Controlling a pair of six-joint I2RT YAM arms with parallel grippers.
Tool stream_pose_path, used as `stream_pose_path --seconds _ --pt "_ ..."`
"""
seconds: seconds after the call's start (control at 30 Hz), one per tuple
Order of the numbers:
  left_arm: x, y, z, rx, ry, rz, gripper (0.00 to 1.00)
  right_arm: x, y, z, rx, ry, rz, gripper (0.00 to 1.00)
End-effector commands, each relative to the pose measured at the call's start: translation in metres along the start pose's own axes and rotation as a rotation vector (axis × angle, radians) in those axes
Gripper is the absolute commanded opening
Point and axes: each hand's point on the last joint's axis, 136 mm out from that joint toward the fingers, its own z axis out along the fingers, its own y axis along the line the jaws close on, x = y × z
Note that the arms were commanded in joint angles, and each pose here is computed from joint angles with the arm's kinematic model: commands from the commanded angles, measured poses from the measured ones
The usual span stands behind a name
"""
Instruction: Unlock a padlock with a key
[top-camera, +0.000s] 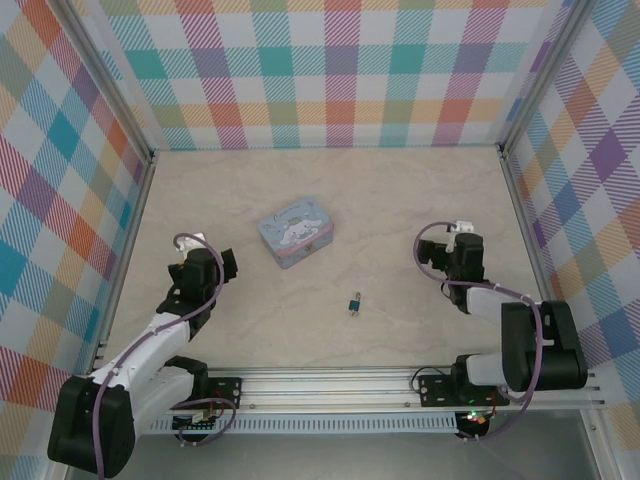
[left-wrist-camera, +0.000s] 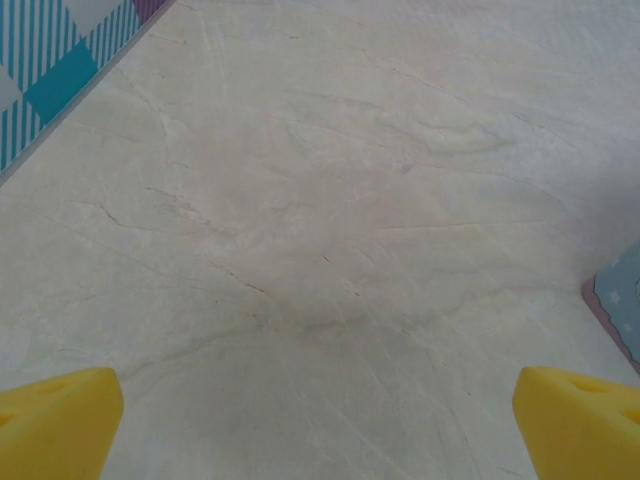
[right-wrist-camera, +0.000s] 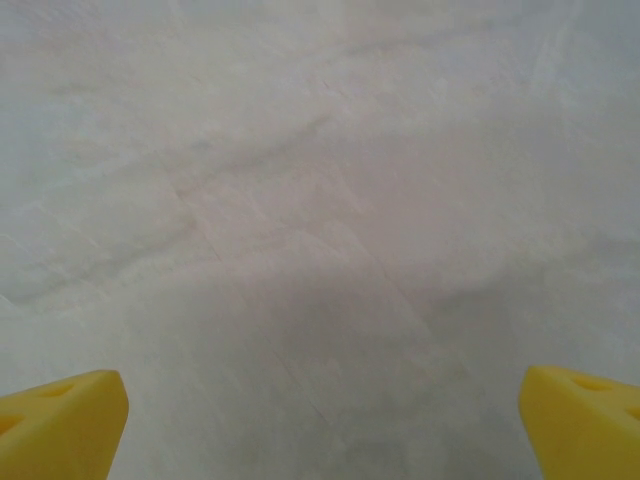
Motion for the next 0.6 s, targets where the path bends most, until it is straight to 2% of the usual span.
stream_pose_path --seconds 0.0,0.13,0.3,0.57 --pt "-0.018 0.0 0.002 0.031 -0.099 -0.018 1.0 -0.045 0.015 0.0 -0.078 -0.211 -0.086 1.0" --pt "-0.007 -0.003 0.013 0.061 -0.057 -0.001 1.0 -0.031 0.017 0.015 -0.099 -0.228 -0.096 1.0" --pt "-0.004 -0.017 0.026 0.148 -0.026 0.007 1.0 -0.029 0.005 0.025 -0.08 -0.147 -0.036 1.0" --pt "-0.024 -0.039 0.045 0.267 -0.136 0.0 1.0 -0.03 0.005 0.024 -0.08 -0.147 -0.038 1.0"
